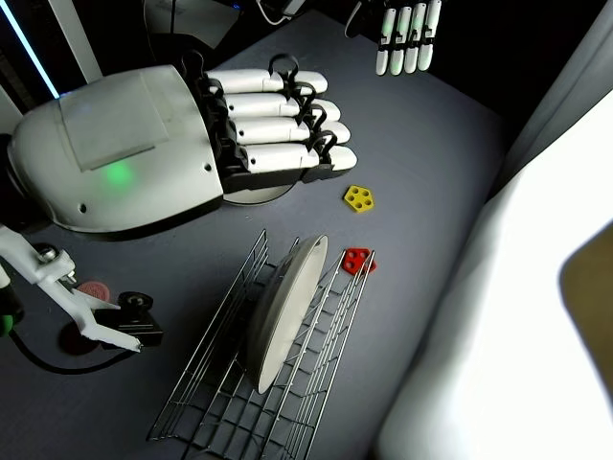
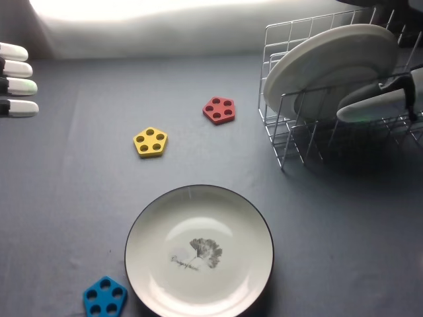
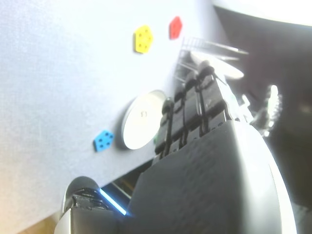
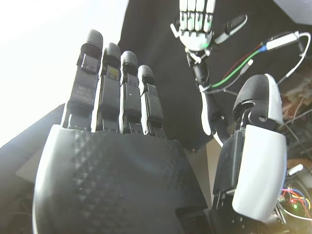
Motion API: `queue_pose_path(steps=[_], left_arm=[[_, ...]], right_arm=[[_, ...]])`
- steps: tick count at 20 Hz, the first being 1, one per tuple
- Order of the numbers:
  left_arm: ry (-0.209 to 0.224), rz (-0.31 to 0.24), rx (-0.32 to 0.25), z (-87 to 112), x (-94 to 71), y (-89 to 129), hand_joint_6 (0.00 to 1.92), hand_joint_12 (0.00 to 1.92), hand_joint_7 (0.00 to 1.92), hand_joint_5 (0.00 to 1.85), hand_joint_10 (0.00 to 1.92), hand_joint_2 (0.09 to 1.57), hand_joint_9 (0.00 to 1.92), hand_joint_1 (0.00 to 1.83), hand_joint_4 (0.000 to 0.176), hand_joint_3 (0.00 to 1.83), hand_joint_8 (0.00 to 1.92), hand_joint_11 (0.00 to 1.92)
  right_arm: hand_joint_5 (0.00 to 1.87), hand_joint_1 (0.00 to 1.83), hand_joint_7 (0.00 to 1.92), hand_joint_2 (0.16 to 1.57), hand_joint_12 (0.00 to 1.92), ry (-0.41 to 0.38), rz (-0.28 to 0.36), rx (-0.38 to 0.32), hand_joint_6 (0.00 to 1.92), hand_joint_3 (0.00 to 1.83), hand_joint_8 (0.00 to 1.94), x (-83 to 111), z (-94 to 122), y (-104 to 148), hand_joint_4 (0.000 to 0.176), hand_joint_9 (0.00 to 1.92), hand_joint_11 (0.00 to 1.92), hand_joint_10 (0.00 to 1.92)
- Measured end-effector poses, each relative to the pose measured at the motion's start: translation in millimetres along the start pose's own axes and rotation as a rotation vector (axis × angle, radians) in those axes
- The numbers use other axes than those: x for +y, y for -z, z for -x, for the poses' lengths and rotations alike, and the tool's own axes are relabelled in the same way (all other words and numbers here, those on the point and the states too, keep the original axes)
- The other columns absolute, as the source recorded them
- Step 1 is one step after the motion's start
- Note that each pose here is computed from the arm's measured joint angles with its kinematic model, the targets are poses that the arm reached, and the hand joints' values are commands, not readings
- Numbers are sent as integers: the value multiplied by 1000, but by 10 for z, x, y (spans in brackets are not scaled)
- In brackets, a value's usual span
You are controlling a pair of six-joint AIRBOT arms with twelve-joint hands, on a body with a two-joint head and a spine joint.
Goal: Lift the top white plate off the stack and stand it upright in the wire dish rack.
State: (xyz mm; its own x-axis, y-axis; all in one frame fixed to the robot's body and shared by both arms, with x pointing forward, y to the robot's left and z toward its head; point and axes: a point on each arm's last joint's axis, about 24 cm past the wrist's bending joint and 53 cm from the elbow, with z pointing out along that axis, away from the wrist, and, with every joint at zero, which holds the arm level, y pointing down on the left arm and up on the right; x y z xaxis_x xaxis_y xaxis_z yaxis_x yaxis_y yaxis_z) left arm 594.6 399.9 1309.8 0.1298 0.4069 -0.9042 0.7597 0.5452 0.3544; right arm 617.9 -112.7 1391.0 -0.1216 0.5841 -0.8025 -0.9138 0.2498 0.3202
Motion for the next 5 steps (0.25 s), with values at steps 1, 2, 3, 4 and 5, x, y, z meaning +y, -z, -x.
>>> queue_pose_path(steps=[1,2,3,4,5], left_arm=[[0,0,0,1,0,0,9,8,90,83,9,906,75,10,0,1,12,102],[0,0,-1,2,1,-2,9,12,98,85,11,903,83,1,0,0,14,111],[1,0,-2,5,-1,-2,4,10,90,76,6,902,74,0,0,0,9,107],[0,-1,-3,6,-2,0,0,0,64,52,0,913,47,0,0,4,0,75],[1,-2,-2,5,-4,0,0,0,55,40,0,916,40,0,0,5,0,69]], right_arm=[[173,337,244,952,0,7,7,10,0,13,0,26,-25,2,0,277,323,0],[190,350,246,942,3,13,15,24,6,6,2,58,-65,2,0,280,328,3],[183,336,239,940,1,15,24,37,3,4,0,84,-98,2,0,277,323,2],[187,342,274,928,17,1,33,55,3,0,13,111,-138,9,0,310,361,13],[197,323,284,927,22,-17,29,69,6,0,13,115,-163,44,0,321,374,14]])
